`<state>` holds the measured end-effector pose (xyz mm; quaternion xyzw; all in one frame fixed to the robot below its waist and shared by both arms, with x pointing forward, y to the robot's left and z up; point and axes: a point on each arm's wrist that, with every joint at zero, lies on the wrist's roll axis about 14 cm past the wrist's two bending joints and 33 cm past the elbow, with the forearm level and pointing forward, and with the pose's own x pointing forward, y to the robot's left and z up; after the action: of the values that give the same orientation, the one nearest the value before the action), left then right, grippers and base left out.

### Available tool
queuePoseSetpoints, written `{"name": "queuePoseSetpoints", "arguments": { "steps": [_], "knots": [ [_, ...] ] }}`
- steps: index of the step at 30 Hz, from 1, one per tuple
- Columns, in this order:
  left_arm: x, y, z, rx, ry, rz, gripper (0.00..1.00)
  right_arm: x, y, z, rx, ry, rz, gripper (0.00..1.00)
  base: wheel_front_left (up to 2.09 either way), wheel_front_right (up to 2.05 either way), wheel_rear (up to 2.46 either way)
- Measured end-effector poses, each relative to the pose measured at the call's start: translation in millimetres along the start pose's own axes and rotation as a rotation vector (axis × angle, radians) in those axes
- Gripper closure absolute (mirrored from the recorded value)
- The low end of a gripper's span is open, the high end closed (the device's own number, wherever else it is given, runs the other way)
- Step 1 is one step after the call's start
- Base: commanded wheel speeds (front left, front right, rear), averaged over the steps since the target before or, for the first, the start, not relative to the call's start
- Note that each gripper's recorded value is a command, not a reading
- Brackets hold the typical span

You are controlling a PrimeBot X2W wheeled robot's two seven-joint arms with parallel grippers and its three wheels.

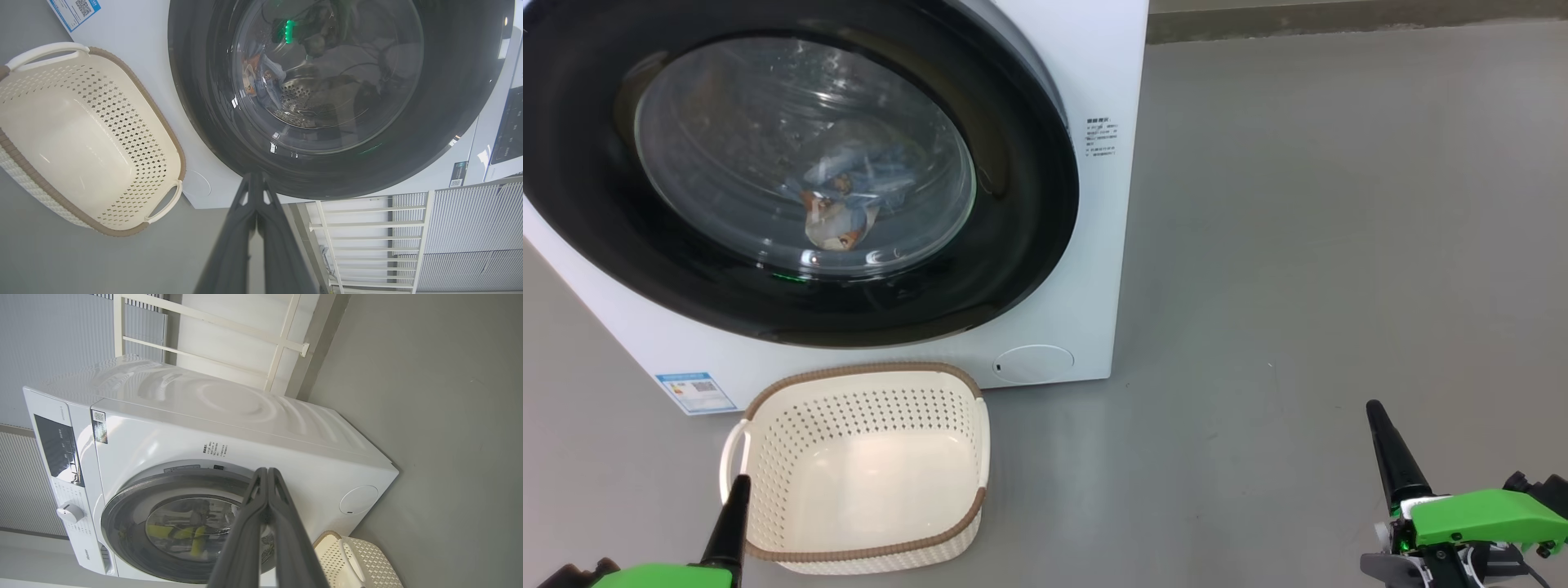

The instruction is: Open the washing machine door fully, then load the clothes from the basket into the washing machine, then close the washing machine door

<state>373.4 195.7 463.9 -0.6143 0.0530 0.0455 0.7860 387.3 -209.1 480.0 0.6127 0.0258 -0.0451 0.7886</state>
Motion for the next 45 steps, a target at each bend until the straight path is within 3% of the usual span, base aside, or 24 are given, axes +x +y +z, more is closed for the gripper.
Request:
{"name": "queuePoseSetpoints", "arguments": {
  "steps": [24, 45],
  "knots": [
    [0.8, -17.3, -4.0, -0.240, 0.025, -0.059, 1.00, -4.4, 11.2, 1.9, 0.232, 0.006, 0.047, 1.00, 0.00, 0.00, 0.00],
    [1.0, -18.2, -3.7, -0.246, 0.024, -0.062, 1.00, -4.5, 12.0, 2.2, 0.256, 0.002, 0.050, 1.00, 0.00, 0.00, 0.00]
  ]
}}
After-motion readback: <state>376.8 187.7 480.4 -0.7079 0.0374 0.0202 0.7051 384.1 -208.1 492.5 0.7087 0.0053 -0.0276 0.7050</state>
